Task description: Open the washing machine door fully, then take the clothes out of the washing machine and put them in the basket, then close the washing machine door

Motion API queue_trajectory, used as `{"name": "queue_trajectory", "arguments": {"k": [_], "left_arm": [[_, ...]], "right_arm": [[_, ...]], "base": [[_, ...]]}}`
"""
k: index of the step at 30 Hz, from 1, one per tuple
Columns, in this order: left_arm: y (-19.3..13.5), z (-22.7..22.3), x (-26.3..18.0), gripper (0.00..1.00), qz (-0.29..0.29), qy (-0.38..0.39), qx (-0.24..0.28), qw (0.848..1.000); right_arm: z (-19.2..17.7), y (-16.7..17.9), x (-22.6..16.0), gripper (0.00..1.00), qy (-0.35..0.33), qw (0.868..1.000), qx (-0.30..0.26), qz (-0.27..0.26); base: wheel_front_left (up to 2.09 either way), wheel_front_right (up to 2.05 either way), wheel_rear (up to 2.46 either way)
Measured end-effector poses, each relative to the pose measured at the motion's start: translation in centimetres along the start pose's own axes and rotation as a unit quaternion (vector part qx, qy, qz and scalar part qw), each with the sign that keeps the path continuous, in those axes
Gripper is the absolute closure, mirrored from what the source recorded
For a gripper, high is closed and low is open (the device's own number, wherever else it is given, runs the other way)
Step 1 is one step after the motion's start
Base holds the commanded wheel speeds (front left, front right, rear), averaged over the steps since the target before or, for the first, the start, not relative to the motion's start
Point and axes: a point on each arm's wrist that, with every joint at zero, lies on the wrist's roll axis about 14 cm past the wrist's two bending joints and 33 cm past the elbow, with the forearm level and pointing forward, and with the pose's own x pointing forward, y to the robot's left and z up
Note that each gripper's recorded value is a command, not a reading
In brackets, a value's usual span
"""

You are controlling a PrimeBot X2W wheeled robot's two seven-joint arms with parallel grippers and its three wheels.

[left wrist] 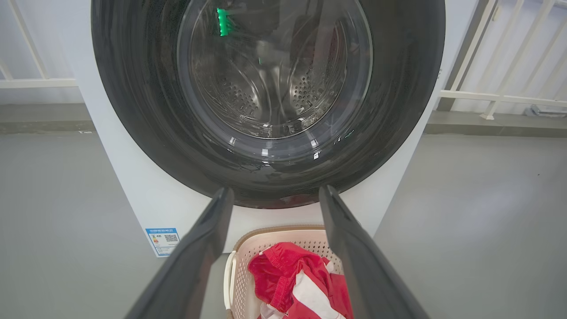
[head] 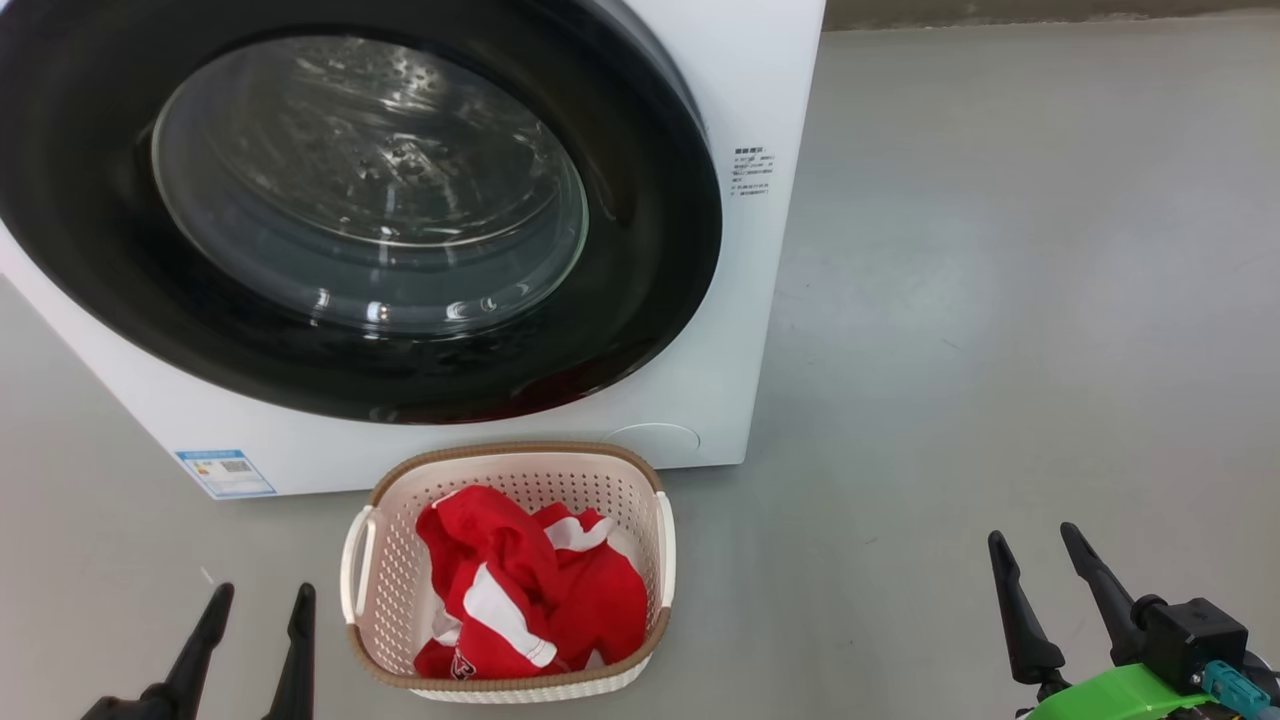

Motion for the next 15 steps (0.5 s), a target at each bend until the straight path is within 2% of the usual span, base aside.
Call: {"name": "queue_trajectory", "arguments": {"k": [15], "left_arm": [[0.33, 0.02, -0.27, 0.00, 0.005, 0.000, -0.002, 1.000]], "right_arm": [[0.16, -0.35, -0.19, 0.00, -0.003, 1.000, 0.002, -0.007]], "base": [[0.00, 0.00, 0.00]]}}
